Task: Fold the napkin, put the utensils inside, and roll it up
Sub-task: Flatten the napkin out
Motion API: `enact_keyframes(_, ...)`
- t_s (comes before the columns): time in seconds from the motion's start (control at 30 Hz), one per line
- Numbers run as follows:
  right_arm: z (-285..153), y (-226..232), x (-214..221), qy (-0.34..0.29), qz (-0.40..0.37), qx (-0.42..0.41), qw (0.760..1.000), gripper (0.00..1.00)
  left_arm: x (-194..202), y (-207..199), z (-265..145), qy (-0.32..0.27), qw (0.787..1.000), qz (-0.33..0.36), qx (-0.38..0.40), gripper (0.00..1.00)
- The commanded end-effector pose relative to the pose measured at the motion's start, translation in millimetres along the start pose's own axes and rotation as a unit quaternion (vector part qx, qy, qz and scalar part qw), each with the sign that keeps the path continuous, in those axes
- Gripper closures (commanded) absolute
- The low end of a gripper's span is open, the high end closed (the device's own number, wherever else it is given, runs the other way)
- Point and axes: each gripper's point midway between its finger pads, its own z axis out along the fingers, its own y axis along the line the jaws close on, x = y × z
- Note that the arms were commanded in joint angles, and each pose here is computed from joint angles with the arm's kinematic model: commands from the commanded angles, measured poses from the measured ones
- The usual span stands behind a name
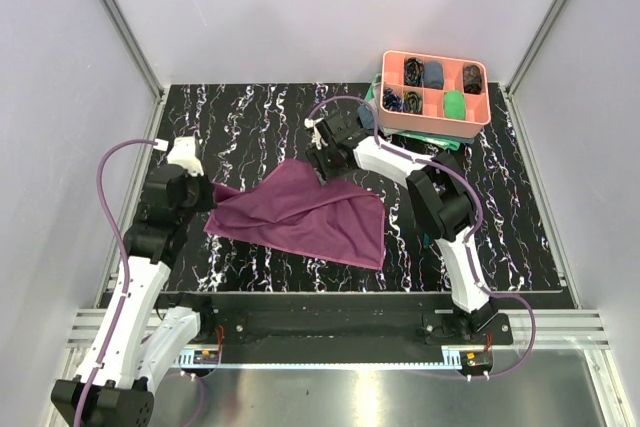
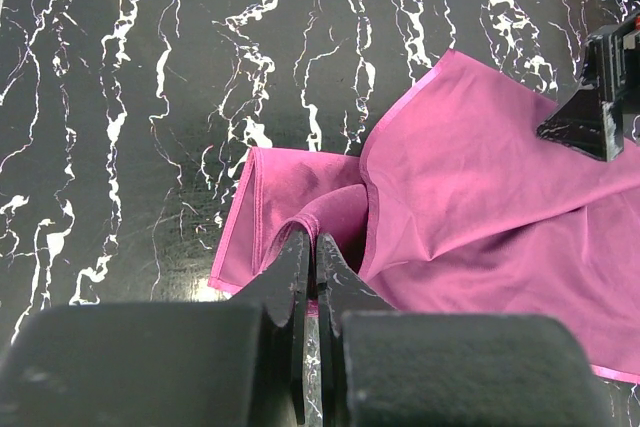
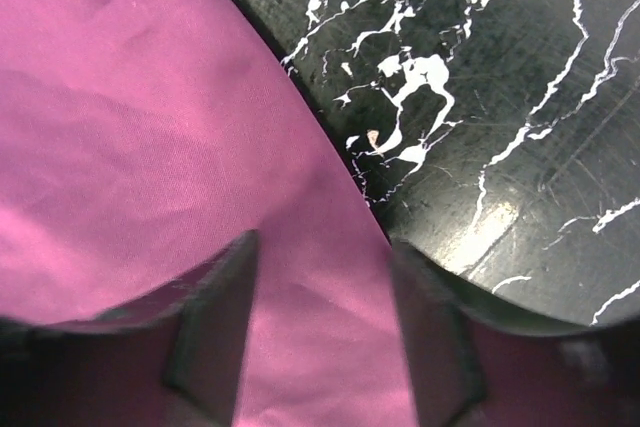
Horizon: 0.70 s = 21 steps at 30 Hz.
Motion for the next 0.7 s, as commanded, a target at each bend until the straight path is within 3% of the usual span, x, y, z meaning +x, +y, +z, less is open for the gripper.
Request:
enact_keyframes(0.0,2.1,7.6,-11.7,-0.013,-0.011,-0.024,1.000,0.44,-15.3,-5.1,1.7,-0.029,0.999,0.005,0.014,1.00)
enact_keyframes(0.23,-2.7,-4.9,-13.5,-0.013,0.000,-0.016,1.000,1.00,-17.6,-8.7,3.9,-0.028,0.999,0.010,0.024,1.00)
enact_keyframes(0.43,-63.6,-21.8,-61.0,-0.075,-0.018,0.017,0.997,1.00,-36.6,-12.2,16.7,-0.013,1.000,-0.005,0.019,1.00)
enact_keyframes(0.57,-146.7,-21.8,-91.6,-0.153,-0.014,0.049,0.987,1.00,-60.8,-3.8,16.4,-0.030,0.999,-0.010,-0.011,1.00)
enact_keyframes(0.67,-189.9,2.1,-79.9,-0.183,-0.041,0.072,0.980,1.00,-73.4,10.1,13.7,-0.046,0.998,-0.007,-0.047,1.00)
